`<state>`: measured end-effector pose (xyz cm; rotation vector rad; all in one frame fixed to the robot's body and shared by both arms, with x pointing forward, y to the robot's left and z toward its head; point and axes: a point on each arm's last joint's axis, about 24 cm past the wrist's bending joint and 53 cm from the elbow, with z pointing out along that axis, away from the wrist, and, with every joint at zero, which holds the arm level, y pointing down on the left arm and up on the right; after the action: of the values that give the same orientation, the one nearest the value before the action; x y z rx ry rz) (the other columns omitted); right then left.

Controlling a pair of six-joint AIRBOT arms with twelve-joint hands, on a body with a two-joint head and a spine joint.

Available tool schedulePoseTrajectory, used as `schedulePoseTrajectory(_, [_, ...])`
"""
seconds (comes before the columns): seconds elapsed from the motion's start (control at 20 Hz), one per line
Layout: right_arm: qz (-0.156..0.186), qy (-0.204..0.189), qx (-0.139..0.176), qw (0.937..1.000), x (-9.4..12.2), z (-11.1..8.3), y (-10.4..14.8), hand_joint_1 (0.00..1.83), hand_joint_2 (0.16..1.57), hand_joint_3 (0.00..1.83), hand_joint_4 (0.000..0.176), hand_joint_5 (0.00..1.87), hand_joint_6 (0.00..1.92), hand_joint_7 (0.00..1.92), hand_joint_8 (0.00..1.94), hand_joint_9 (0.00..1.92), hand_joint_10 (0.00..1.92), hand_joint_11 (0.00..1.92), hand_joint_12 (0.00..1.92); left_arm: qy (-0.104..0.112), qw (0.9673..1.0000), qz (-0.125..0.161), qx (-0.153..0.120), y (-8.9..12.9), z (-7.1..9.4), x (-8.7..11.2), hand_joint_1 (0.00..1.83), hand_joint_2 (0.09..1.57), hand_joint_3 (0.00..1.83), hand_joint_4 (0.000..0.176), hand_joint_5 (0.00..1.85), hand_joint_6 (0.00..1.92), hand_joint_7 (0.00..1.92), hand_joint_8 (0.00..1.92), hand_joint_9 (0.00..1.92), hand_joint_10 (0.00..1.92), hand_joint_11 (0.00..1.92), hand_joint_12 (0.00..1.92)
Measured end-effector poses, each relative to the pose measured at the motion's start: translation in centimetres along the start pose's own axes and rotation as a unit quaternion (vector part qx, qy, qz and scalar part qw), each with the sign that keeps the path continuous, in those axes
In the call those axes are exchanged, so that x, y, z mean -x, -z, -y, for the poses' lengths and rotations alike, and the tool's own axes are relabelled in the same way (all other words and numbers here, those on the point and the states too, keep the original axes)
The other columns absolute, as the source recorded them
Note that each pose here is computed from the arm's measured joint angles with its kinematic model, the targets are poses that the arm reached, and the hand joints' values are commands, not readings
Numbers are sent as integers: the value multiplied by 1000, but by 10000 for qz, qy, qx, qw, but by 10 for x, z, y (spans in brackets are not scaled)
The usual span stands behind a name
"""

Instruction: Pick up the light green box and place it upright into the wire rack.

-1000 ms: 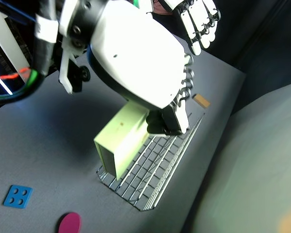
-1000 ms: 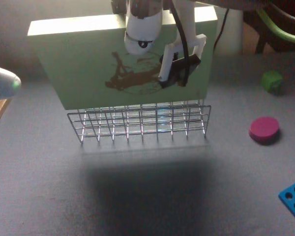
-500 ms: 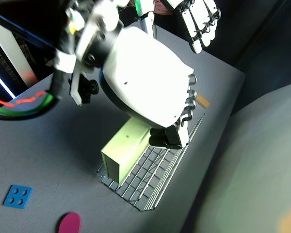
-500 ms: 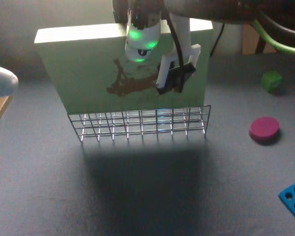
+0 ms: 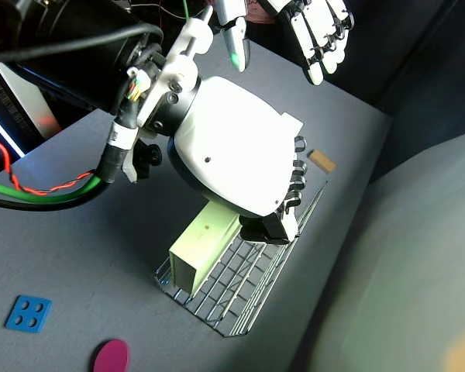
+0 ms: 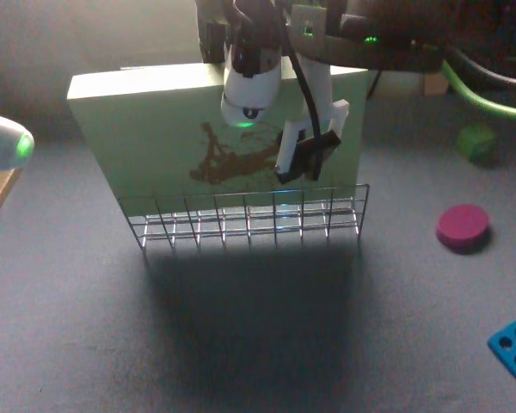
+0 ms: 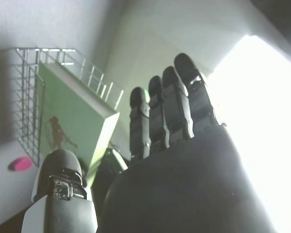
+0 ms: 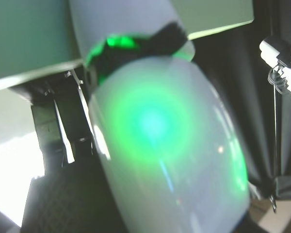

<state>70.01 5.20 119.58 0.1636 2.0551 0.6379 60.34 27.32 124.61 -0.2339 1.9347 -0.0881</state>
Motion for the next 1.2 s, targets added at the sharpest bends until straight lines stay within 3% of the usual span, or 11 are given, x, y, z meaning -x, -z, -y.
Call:
schedulePoseTrajectory(0.2, [-126, -40, -137, 9998, -15, 14, -4, 1257, 1127, 1, 0, 936, 865, 996, 1216, 776, 1306, 627, 1639, 28, 9999, -25, -133, 3, 9, -2, 90, 1186, 2, 5, 262, 2, 213, 2, 169, 2, 0, 693])
schedulePoseTrajectory(0.6, [-144, -127, -287, 9994, -24, 32, -8, 1257, 1132, 1, 0, 926, 862, 987, 1241, 771, 1333, 641, 1641, -50, 9994, -35, -335, 9, 24, -7, 90, 1186, 2, 5, 262, 1, 213, 1, 168, 1, 0, 695])
schedulePoseTrajectory(0.75, [-83, -126, -244, 9996, -22, 33, -9, 1258, 1129, 0, 0, 928, 868, 997, 1218, 770, 1317, 643, 1653, -143, 9992, -15, -360, 10, 27, -8, 90, 1185, 1, 5, 256, 0, 214, 1, 169, 1, 0, 695])
schedulePoseTrajectory(1.0, [-176, -157, -197, 9995, -31, 34, -12, 1253, 1127, 0, 0, 932, 879, 1001, 1199, 773, 1309, 652, 1655, -122, 9985, -123, -519, 14, 38, -19, 91, 1185, 1, 6, 255, 0, 214, 1, 164, 0, 0, 688])
schedulePoseTrajectory(1.15, [-166, -155, -187, 9996, -30, 34, -12, 1255, 1110, 0, 0, 947, 885, 1052, 1093, 848, 1251, 710, 1637, -155, 9981, -141, -575, 15, 42, -22, 91, 1185, 0, 6, 255, 0, 214, 1, 164, 0, 0, 686])
schedulePoseTrajectory(1.2, [-170, -160, -186, 9996, -30, 34, -12, 1348, 1133, 0, 0, 873, 919, 1043, 1054, 813, 1390, 685, 1668, -157, 9980, -135, -590, 15, 43, -22, 91, 1185, 0, 6, 255, 0, 214, 1, 164, 0, 0, 685])
